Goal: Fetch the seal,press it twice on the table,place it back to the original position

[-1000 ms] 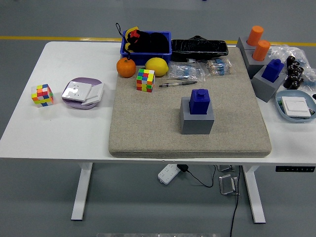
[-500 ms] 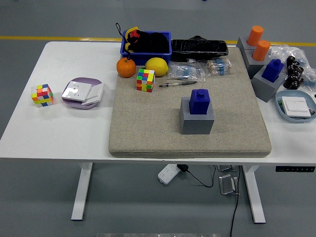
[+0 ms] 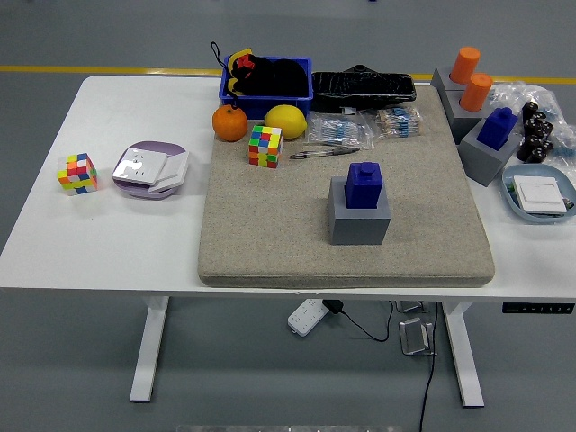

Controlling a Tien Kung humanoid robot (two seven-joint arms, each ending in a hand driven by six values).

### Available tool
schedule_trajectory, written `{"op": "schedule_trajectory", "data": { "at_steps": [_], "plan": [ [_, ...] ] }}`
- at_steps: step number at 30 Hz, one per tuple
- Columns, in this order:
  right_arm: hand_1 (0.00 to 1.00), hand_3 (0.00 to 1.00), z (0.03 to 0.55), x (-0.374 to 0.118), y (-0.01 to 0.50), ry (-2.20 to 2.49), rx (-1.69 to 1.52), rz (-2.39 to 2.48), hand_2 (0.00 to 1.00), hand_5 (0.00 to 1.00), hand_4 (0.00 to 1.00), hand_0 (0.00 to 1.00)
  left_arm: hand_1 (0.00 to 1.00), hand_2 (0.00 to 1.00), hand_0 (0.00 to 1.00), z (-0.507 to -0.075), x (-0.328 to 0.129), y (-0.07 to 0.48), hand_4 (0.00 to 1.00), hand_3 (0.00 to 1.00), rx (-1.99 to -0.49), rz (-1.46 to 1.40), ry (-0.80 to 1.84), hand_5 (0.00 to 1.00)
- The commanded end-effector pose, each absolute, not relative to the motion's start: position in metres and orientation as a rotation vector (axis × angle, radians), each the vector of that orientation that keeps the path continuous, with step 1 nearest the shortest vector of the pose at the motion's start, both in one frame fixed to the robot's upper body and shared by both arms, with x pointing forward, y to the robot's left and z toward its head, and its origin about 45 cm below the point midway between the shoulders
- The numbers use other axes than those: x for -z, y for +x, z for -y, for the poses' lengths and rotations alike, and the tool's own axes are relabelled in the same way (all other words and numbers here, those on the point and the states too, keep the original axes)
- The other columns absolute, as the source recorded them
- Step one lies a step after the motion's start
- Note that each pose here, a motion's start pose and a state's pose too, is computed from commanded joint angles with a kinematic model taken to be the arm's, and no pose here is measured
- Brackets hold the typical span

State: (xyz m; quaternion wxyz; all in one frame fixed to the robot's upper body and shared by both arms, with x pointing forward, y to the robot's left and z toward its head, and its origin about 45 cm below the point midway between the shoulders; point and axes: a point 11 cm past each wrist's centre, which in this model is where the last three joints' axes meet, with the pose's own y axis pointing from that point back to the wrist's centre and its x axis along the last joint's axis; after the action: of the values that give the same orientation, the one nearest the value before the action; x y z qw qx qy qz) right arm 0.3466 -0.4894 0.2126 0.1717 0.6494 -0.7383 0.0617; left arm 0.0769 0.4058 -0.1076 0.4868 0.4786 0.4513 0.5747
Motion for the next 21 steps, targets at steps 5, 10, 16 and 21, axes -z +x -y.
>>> {"op": "schedule_trajectory", "data": {
  "at_steps": [5, 10, 16, 21],
  "plan": [
    [0.810, 0.792, 0.4891, -0.2122, 0.3471, 1.845, -0.174, 2.091, 0.793, 0.295, 0.938, 0.862, 0.816, 0.787, 0.816, -0.4055, 0.1071, 0.0798, 0.800, 0.837, -1.399, -1.094, 1.159, 0.409],
    [0.802, 0.790, 0.4889, -0.2129, 0.3475, 1.847, -0.176, 2.091, 0.790, 0.295, 0.937, 0.860, 0.816, 0.787, 0.816, -0.4065, 0.1067, 0.0801, 0.798, 0.837, -1.401, -1.092, 1.160, 0.409],
    [0.800, 0.790, 0.4882, -0.2118, 0.3476, 1.848, -0.174, 2.084, 0.790, 0.294, 0.934, 0.860, 0.816, 0.787, 0.816, -0.4078, 0.1067, 0.0783, 0.798, 0.837, -1.402, -1.093, 1.167, 0.408],
    [0.799, 0.789, 0.4868, -0.2111, 0.3482, 1.852, -0.172, 2.077, 0.788, 0.295, 0.934, 0.858, 0.815, 0.787, 0.815, -0.4080, 0.1067, 0.0780, 0.799, 0.837, -1.399, -1.092, 1.169, 0.409]
  ]
}}
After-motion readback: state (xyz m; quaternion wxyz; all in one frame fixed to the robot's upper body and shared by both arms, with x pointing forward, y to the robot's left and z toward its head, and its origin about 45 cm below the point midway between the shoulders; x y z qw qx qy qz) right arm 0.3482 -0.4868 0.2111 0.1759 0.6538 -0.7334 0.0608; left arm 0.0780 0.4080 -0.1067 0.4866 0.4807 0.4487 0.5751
